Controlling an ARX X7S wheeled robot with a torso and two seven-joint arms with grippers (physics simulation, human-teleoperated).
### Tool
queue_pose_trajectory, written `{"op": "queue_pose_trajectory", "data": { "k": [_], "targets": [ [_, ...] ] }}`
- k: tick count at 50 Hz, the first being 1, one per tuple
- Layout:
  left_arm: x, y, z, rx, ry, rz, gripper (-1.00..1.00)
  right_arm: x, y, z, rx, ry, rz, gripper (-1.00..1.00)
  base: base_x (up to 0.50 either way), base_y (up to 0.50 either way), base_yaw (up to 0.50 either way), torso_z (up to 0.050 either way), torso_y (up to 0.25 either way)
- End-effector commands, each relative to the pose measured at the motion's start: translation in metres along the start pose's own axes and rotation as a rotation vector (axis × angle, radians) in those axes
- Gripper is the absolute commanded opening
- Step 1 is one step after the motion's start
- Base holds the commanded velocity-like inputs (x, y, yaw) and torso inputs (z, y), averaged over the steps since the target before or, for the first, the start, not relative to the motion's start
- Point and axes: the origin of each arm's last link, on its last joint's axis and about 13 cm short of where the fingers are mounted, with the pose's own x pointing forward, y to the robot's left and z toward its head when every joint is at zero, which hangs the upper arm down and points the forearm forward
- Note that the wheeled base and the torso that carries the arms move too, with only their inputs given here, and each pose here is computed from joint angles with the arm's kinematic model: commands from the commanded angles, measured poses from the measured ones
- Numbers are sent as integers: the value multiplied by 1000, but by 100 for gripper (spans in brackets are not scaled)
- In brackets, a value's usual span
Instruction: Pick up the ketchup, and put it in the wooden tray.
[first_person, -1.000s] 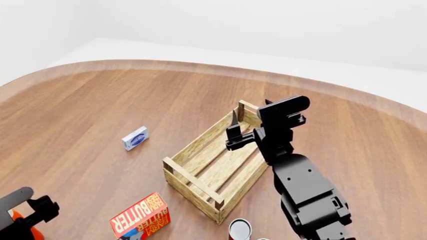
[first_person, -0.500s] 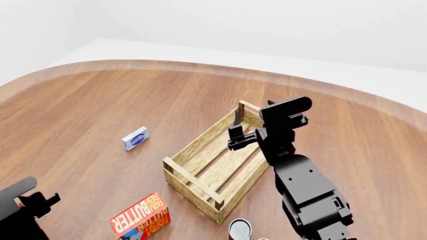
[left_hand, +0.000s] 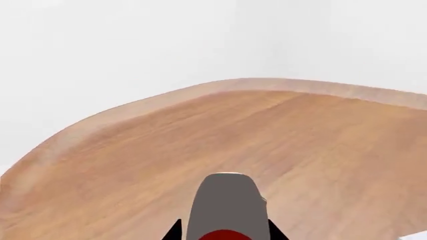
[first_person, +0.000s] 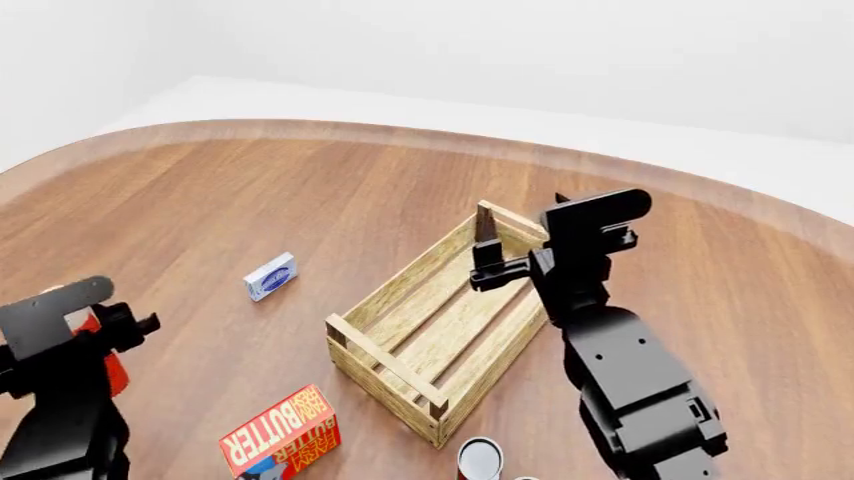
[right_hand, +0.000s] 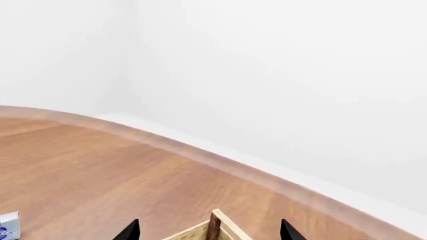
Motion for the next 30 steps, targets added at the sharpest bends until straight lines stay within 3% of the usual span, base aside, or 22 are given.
{"op": "queue_pose_trajectory", "data": {
  "k": [1,9,21,30],
  "targets": [
    [5,-43,61,27,-125,-217,-100,-7,-14,11,9,-20,-56,100,0,0,0,0,0],
    [13,-85,91,39,-154,-376,-100,-15,-25,17,-1,-21,-104,100,0,0,0,0,1],
    [7,-145,117,29,-174,-667,-100,-27,-36,19,5,-18,-172,100,0,0,0,0,0],
    [3,-187,130,29,-207,-810,-100,-38,-46,16,12,-4,-227,100,0,0,0,0,1]
  ]
}}
